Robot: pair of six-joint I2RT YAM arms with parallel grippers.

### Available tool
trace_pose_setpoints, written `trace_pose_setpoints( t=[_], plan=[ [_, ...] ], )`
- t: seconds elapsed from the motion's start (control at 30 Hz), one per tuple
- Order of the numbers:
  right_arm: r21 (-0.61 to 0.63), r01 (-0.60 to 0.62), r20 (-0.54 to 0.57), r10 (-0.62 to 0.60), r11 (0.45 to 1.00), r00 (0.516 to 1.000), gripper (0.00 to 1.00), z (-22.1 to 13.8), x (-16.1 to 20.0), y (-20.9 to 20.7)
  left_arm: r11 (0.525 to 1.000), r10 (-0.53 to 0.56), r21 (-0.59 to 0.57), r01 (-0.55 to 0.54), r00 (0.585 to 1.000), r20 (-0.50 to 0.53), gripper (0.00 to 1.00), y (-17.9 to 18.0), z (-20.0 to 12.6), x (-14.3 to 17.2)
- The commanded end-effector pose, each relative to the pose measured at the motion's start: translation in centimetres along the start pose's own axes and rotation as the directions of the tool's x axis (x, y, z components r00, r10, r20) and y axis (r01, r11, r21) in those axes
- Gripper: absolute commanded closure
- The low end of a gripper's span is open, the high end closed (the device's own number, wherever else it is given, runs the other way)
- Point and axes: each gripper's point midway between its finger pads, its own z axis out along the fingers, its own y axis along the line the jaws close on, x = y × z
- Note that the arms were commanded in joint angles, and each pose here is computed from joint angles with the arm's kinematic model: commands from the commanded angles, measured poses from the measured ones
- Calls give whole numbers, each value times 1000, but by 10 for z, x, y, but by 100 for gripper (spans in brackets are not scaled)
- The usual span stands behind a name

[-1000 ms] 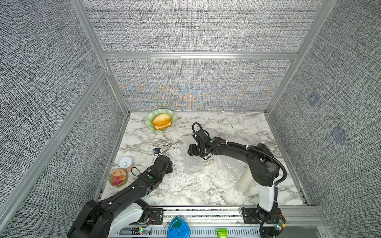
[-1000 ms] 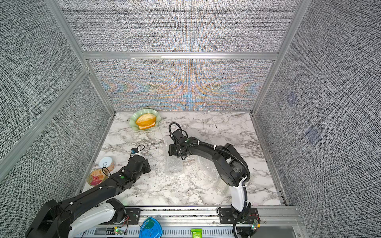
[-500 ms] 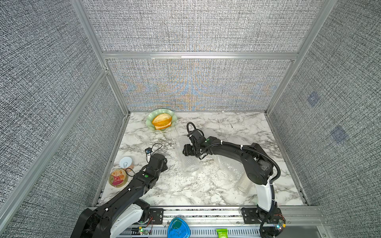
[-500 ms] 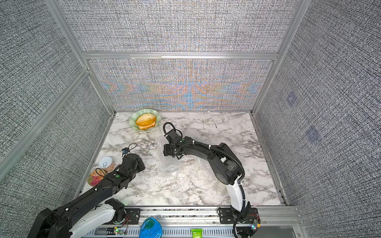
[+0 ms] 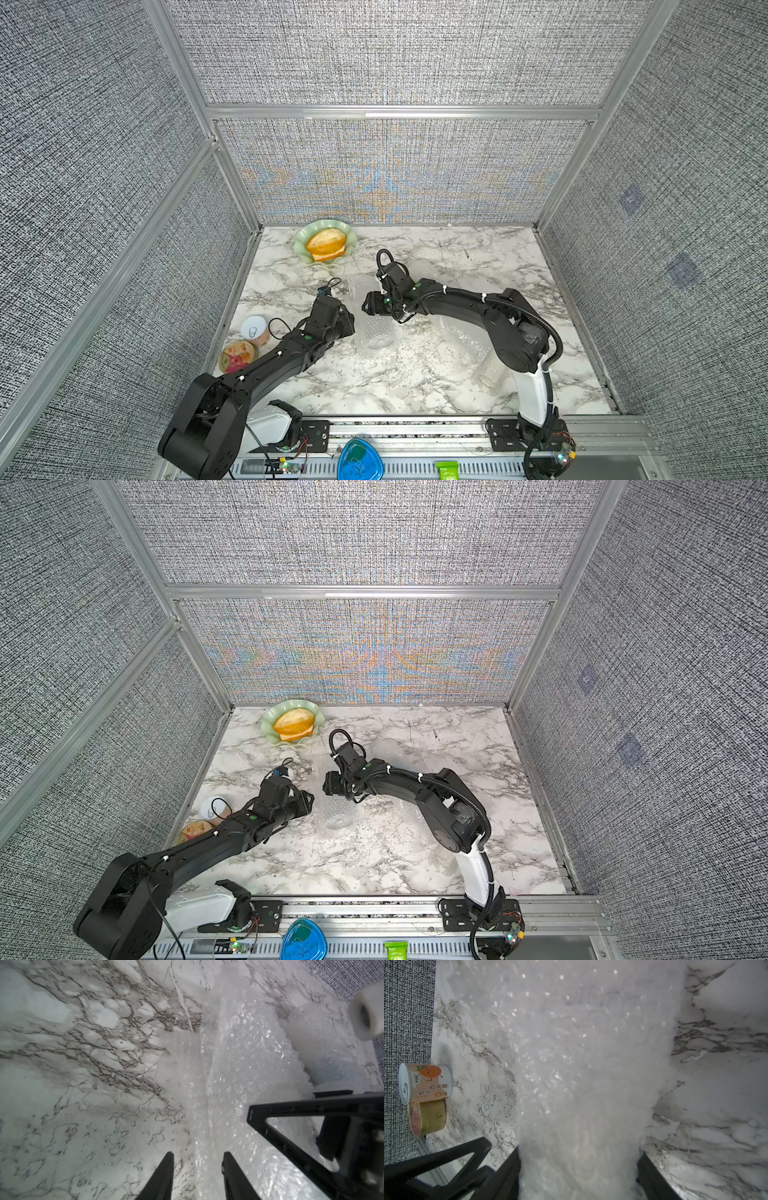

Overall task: Unwrap the vase from the bubble wrap
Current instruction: Unwrap the bubble wrap at the center of the board.

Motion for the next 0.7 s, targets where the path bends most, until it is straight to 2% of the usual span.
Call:
trace_pose_setpoints(
  t=[0.0,0.3,0.43,0.6,0.67],
  plan=[
    [-7,-26,-57,26,1000,998,37,2,12,-2,999,14,33,-14,1000,-1,57,-7,3,-4],
    [-18,-36,-56,34,999,998,37,-1,10,-3,1000,6,25,-4,998,-68,57,1,22,9],
    [-21,-40,-57,39,999,998,37,-1,11,-5,999,1,47,3,996,-87,60,1,33,13],
    [-20,-43,-55,42,999,998,37,-1,12,-7,996,-3,92,11,996,-94,79,-9,41,8],
    [-19,-44,-55,43,999,998,37,-1,12,-8,995,1,102,10,995,-101,92,-12,42,6]
  ],
)
